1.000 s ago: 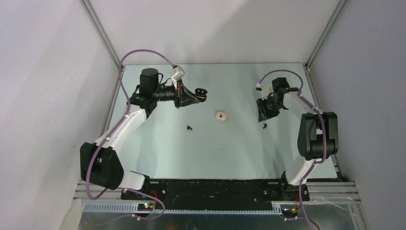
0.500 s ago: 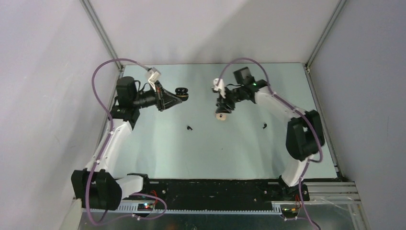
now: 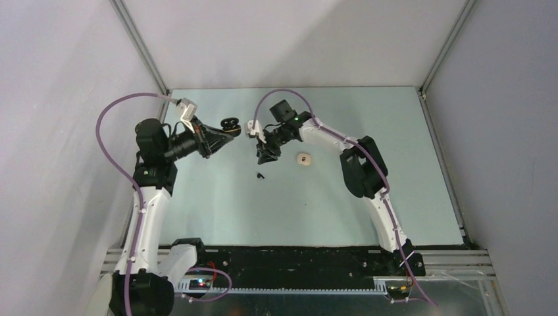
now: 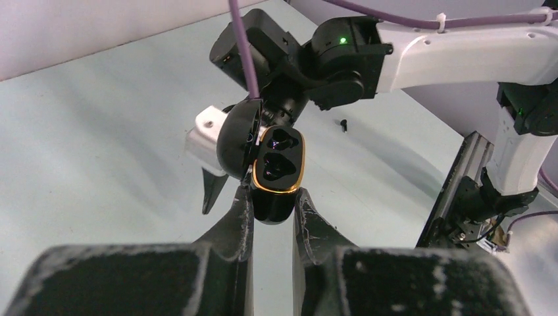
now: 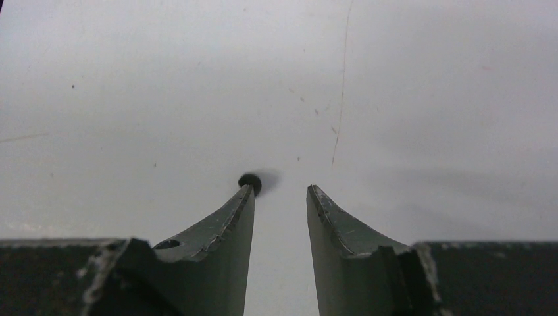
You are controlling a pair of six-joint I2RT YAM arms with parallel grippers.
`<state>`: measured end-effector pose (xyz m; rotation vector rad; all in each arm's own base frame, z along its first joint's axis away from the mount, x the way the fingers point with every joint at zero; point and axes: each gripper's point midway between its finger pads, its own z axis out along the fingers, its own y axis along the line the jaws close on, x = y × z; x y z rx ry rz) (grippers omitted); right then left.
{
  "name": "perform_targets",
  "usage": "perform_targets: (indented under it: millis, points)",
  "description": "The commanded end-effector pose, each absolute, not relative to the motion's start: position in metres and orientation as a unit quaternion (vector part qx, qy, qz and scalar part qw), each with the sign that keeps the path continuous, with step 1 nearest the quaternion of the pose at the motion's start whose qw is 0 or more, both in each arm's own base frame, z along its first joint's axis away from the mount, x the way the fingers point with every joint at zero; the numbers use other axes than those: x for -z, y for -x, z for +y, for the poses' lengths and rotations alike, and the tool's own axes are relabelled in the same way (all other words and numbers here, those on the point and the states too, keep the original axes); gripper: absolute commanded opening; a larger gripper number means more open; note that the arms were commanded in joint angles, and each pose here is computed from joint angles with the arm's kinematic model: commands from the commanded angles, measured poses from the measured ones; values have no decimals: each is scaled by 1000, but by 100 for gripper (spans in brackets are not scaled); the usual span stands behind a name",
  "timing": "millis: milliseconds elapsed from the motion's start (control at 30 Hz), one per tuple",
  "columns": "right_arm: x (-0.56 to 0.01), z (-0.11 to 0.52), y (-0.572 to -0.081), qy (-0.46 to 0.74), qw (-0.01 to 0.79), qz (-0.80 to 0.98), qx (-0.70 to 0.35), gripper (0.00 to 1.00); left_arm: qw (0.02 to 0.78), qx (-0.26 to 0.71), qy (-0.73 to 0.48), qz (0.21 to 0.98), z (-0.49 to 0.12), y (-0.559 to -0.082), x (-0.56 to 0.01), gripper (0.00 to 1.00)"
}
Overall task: Insert the wireless bluetooth earbuds into the charging case
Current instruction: Pick up the earbud from the center of the board.
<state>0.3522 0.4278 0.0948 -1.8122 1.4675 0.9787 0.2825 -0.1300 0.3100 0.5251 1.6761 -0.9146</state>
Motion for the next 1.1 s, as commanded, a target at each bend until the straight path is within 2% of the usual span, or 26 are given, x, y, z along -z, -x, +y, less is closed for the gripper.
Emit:
perform_targets:
  millis: [0,500,1067]
  points:
    - [-108,457,-347,689,312,530,-384,39,563,380,-212,703,-124,-274,-317,0]
    - [-56,450,-319,769,224,509,-314,36,564,382,-215,700,-126,-265,-314,0]
    - [-42,449,-333,772,221,531,-271,35,565,382,-215,699,-126,-262,-311,0]
